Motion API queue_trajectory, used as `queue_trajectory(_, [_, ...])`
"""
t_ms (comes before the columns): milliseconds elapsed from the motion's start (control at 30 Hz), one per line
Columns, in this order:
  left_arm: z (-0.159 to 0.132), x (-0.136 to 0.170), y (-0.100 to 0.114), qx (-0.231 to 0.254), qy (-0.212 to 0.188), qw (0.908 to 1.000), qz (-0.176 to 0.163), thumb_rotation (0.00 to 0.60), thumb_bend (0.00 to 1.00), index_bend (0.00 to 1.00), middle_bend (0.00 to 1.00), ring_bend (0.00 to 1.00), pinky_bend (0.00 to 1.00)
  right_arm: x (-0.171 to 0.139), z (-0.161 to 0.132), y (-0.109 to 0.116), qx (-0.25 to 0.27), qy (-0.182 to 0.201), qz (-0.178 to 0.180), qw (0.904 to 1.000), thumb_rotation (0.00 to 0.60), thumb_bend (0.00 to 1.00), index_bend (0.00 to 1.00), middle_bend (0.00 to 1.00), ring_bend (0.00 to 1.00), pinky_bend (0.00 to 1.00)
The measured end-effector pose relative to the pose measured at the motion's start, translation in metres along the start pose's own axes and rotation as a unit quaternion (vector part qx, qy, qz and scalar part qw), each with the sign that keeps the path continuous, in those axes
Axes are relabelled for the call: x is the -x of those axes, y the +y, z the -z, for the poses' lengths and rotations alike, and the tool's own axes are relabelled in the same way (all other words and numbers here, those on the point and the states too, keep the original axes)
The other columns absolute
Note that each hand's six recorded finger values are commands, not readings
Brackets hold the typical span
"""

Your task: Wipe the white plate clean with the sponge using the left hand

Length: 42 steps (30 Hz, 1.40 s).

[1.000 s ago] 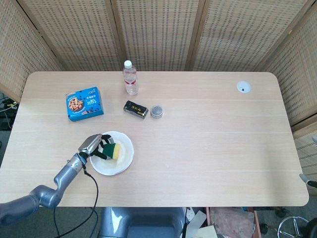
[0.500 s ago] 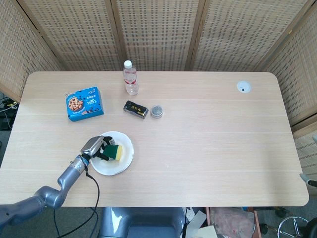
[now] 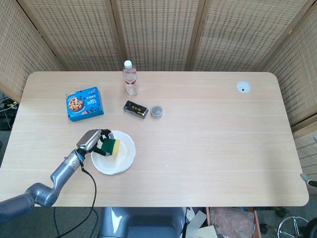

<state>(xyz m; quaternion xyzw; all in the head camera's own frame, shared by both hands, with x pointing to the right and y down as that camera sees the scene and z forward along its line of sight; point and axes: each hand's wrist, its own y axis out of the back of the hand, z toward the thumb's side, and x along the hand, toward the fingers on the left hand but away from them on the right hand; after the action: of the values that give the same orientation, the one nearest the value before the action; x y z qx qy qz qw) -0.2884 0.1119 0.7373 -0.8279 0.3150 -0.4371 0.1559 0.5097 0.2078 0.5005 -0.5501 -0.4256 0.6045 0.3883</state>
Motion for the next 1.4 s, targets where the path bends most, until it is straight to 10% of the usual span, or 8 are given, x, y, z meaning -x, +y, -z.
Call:
queue_trajectory(500, [0.012, 0.002, -0.01, -0.201, 0.008, 0.9787, 0.039, 0.6, 0.14, 0.57, 0.41, 0.37, 0.45, 0.0, -0.001, -0.002, 0.0, 0.001, -0.004, 1.0, 0.6, 0.0, 0.0, 0.0, 0.0, 0.0])
queue_trajectory(1033, [0.011, -0.01, -0.053, -0.241, 0.005, 0.968, 0.071, 0.6, 0.14, 0.57, 0.41, 0.37, 0.45, 0.001, 0.001, -0.002, 0.002, -0.002, -0.006, 1.0, 0.6, 0.0, 0.0, 0.0, 0.0, 0.0])
queue_trajectory(1400, [-0.003, -0.009, -0.03, -0.233, -0.012, 0.9717, 0.034, 0.6, 0.14, 0.57, 0.41, 0.37, 0.45, 0.0, 0.001, 0.0, 0.006, -0.002, -0.004, 1.0, 0.6, 0.0, 0.0, 0.0, 0.0, 0.0])
